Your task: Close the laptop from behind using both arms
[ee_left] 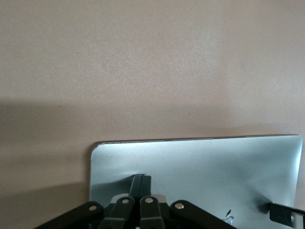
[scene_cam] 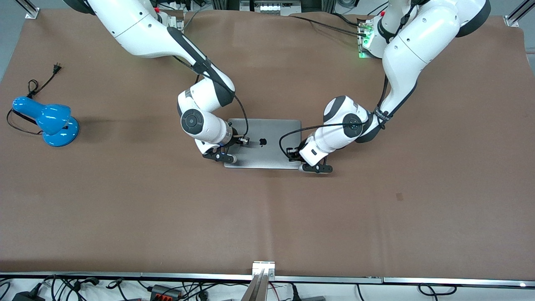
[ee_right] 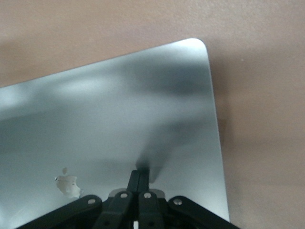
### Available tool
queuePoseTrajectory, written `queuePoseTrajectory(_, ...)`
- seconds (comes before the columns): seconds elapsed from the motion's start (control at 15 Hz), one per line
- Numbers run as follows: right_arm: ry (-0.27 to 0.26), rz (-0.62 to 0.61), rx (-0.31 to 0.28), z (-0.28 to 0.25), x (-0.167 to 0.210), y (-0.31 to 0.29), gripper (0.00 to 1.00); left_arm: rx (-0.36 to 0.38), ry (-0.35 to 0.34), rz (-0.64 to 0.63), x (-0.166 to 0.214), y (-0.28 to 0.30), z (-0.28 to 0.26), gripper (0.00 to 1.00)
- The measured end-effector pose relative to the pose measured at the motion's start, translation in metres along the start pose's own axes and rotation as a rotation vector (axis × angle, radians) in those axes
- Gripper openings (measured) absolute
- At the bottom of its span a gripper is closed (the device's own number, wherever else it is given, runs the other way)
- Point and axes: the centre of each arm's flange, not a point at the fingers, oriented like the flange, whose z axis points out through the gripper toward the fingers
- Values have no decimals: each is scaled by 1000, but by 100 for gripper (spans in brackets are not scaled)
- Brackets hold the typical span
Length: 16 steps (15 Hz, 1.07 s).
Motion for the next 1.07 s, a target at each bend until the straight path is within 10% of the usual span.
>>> queuePoseTrajectory(0.6, 36, -87, -60, -129, 44, 38, 1, 153, 6, 214, 29, 15, -67, 1)
queuePoseTrajectory(1.07, 29, -180, -91, -284, 70, 160, 1, 344, -169, 364, 66, 17, -189, 2)
